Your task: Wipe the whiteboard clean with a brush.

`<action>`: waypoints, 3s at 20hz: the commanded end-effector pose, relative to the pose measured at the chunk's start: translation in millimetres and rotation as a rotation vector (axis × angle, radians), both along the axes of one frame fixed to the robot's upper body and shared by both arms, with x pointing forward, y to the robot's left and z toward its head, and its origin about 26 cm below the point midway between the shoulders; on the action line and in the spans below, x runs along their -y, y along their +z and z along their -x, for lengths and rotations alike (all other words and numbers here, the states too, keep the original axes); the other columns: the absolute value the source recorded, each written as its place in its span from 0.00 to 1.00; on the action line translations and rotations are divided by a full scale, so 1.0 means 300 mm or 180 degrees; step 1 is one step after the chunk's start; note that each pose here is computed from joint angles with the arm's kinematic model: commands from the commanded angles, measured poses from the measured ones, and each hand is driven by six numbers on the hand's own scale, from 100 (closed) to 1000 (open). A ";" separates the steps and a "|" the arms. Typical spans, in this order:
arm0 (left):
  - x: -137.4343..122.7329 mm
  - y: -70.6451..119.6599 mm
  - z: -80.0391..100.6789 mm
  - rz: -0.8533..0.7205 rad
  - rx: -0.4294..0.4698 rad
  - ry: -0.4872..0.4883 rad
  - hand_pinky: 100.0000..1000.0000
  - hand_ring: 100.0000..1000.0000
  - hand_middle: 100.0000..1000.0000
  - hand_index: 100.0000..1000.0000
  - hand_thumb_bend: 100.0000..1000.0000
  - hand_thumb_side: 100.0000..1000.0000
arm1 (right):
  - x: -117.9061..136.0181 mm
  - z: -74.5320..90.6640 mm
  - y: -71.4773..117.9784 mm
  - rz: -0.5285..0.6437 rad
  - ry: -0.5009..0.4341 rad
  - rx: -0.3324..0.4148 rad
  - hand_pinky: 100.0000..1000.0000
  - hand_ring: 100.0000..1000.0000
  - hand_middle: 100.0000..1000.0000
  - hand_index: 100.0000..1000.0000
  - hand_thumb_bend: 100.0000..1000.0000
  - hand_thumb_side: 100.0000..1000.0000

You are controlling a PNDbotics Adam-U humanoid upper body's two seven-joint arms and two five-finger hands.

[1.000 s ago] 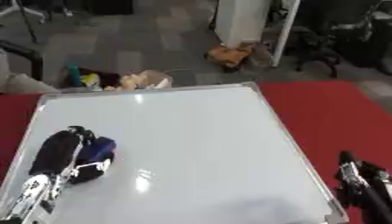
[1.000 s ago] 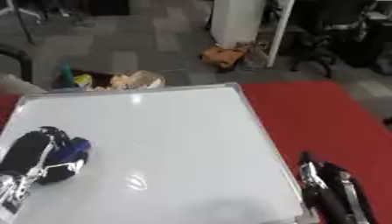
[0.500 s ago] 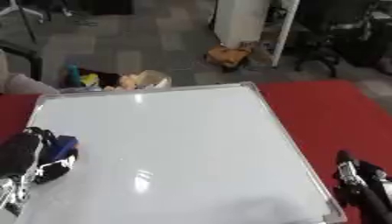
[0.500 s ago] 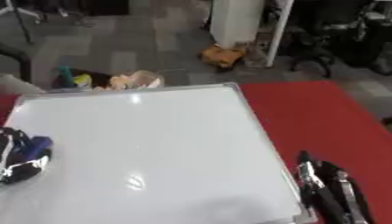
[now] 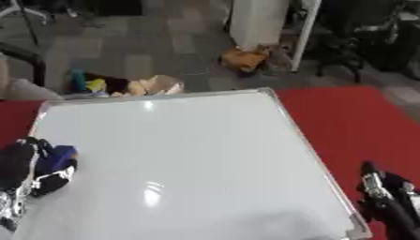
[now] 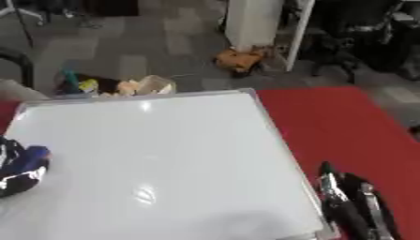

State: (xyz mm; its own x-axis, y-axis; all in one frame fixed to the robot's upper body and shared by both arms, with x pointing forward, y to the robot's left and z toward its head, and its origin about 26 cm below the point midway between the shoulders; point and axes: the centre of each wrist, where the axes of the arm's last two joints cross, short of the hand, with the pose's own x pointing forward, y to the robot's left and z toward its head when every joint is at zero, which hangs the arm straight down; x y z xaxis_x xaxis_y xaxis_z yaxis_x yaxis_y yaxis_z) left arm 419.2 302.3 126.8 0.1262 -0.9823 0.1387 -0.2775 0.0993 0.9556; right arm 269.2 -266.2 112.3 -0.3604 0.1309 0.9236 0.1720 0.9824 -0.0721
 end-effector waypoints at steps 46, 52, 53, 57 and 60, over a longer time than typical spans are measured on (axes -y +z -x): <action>0.463 0.088 0.082 -0.0155 -0.0855 -0.3142 0.43 0.48 0.41 0.49 0.27 0.33 | -0.001 0.000 0.031 0.0047 0.0061 0.0089 0.00 0.00 0.00 0.32 0.00 0.50; 0.478 0.128 0.109 0.0063 -0.0758 -0.3485 0.40 0.49 0.40 0.49 0.26 0.35 | 0.000 0.000 0.032 0.0048 0.0059 0.0091 0.00 0.00 0.00 0.32 0.00 0.50; 0.476 0.137 0.113 0.0112 -0.0726 -0.3519 0.40 0.49 0.41 0.49 0.07 0.61 | 0.000 0.000 0.032 0.0048 0.0058 0.0091 0.00 0.00 0.00 0.32 0.00 0.51; 0.461 0.187 0.135 0.0380 -0.0465 -0.3590 0.37 0.49 0.40 0.48 0.28 0.35 | 0.001 0.001 0.031 0.0045 0.0045 0.0087 0.00 0.00 0.00 0.32 0.00 0.50; 0.446 0.222 0.155 0.0596 -0.0271 -0.3626 0.37 0.49 0.41 0.49 0.29 0.36 | 0.002 0.000 0.029 0.0043 0.0037 0.0084 0.00 0.00 0.00 0.32 0.00 0.50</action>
State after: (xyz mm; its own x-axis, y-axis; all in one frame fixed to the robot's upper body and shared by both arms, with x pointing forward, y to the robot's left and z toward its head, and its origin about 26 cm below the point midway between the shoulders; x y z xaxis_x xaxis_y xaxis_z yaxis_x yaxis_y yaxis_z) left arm 375.6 165.3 177.9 -0.7870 -0.5157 0.3386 0.1641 0.3542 0.9207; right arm 270.0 -264.2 113.2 -0.3631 0.1282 0.9229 0.1604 0.9843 -0.0737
